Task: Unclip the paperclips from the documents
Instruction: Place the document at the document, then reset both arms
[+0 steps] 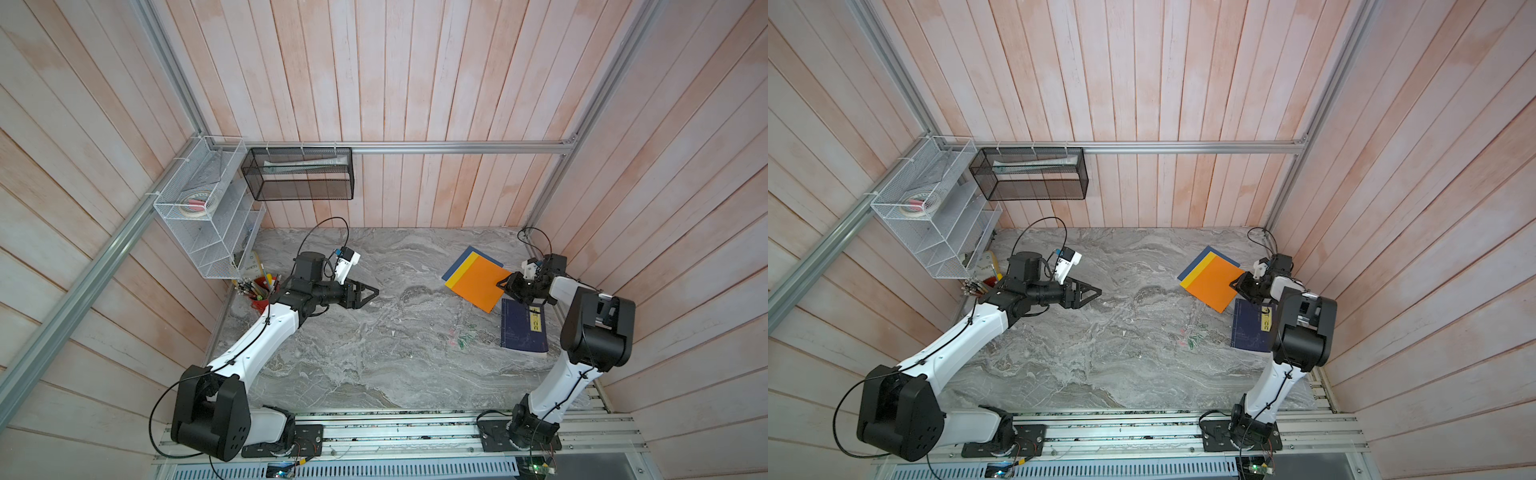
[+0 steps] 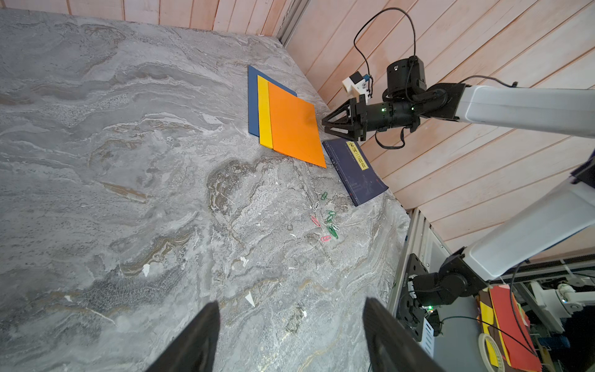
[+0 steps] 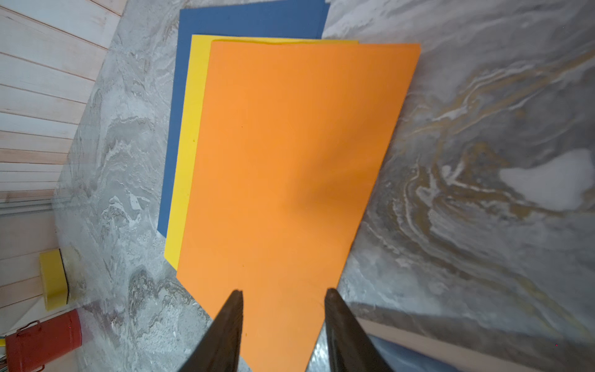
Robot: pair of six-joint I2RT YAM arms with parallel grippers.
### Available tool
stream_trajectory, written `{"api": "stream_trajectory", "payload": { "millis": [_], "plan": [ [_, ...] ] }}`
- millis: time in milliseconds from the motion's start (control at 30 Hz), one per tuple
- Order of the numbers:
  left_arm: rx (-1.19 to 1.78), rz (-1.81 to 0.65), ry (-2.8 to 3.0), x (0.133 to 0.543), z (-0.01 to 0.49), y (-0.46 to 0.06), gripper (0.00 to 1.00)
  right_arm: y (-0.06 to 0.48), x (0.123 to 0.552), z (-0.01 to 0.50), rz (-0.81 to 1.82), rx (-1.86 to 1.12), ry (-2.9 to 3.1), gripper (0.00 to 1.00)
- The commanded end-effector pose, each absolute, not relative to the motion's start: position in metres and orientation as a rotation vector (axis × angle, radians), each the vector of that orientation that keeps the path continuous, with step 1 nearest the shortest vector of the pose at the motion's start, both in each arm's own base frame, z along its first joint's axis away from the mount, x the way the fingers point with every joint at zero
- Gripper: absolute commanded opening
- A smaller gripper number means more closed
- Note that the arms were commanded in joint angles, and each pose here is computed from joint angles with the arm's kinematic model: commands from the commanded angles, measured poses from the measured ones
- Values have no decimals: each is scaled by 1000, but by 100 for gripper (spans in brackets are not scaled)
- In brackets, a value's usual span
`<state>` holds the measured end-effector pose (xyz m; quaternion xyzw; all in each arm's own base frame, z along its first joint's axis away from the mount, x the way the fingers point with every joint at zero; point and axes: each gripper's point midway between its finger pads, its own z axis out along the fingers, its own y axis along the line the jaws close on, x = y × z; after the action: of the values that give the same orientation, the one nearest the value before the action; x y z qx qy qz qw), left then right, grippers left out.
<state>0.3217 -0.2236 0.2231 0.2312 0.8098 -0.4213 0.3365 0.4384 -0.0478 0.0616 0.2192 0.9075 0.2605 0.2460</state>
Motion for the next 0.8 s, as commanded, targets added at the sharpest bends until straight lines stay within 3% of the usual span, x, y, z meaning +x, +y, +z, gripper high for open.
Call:
{"api": "stream_trajectory", "payload": {
  "millis": [0,300,533,767],
  "plan": [
    [584,-1070,2126,324,218,-219,73,-51,439,80,657,575,2469,44],
    [518,-951,2123,334,219,-204,74,-33,437,125,564,404,2403,46],
    [367,-701,2114,350,210,-165,75,-4,430,165,466,191,2245,65],
    [235,-425,2059,358,197,-119,77,28,422,190,437,-11,2088,74]
  ]
}}
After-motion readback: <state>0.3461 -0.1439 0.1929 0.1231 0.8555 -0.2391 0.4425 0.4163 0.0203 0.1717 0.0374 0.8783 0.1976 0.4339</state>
